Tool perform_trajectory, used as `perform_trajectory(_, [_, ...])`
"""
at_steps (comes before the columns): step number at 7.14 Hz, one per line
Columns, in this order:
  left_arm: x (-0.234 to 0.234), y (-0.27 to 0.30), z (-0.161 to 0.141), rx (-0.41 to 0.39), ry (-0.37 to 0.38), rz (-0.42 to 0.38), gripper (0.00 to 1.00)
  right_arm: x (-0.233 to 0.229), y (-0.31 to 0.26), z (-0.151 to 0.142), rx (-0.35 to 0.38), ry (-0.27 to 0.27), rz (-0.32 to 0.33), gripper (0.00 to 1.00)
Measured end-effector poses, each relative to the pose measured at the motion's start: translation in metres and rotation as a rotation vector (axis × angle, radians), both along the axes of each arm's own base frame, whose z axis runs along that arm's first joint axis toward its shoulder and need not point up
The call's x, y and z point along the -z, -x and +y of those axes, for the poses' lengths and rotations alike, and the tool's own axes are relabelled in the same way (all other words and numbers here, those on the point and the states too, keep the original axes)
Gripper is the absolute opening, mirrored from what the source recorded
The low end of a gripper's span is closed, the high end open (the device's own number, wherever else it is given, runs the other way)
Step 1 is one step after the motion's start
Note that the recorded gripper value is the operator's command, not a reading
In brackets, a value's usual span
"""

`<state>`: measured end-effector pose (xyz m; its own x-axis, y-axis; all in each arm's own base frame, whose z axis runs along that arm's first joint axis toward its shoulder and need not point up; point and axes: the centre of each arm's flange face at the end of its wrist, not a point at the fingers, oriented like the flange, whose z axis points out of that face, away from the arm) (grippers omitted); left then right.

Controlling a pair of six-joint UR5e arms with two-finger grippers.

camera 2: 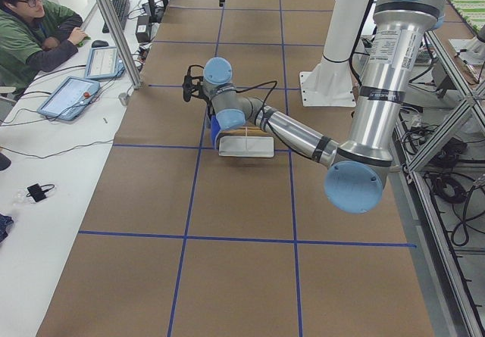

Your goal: Hang towel on rack

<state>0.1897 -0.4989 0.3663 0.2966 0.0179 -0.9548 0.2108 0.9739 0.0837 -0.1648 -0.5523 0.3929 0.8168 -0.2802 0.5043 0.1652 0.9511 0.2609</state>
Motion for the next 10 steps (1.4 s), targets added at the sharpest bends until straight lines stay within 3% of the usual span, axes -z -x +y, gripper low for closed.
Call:
perform_trajectory(1, [0.007, 0.003, 0.0, 0.018, 0.033, 0.017, 0.0, -0.021, -0.028, 0.002, 0.032, -0.003, 0.007, 1.0])
perform_trajectory(4, [0.094, -0.038, -0.031, 0.152, 0.206, 0.146, 0.0, -0.05, -0.063, 0.008, 0.047, 0.022, -0.001, 1.0])
perform_trajectory(6, [0.135, -0.079, -0.005, 0.149, 0.242, 0.213, 0.0, -0.098, -0.106, 0.032, 0.074, 0.066, -0.01, 1.0])
perform_trajectory(7, [0.141, -0.087, 0.014, 0.12, 0.249, 0.228, 0.0, -0.129, -0.13, 0.051, 0.063, 0.114, -0.018, 1.0])
perform_trajectory(9, [0.117, -0.077, 0.049, 0.06, 0.276, 0.209, 0.0, -0.175, -0.165, 0.087, 0.018, 0.195, -0.021, 1.0])
perform_trajectory(10, [0.095, -0.068, 0.056, 0.045, 0.266, 0.176, 0.0, -0.184, -0.172, 0.095, 0.005, 0.208, -0.022, 1.0])
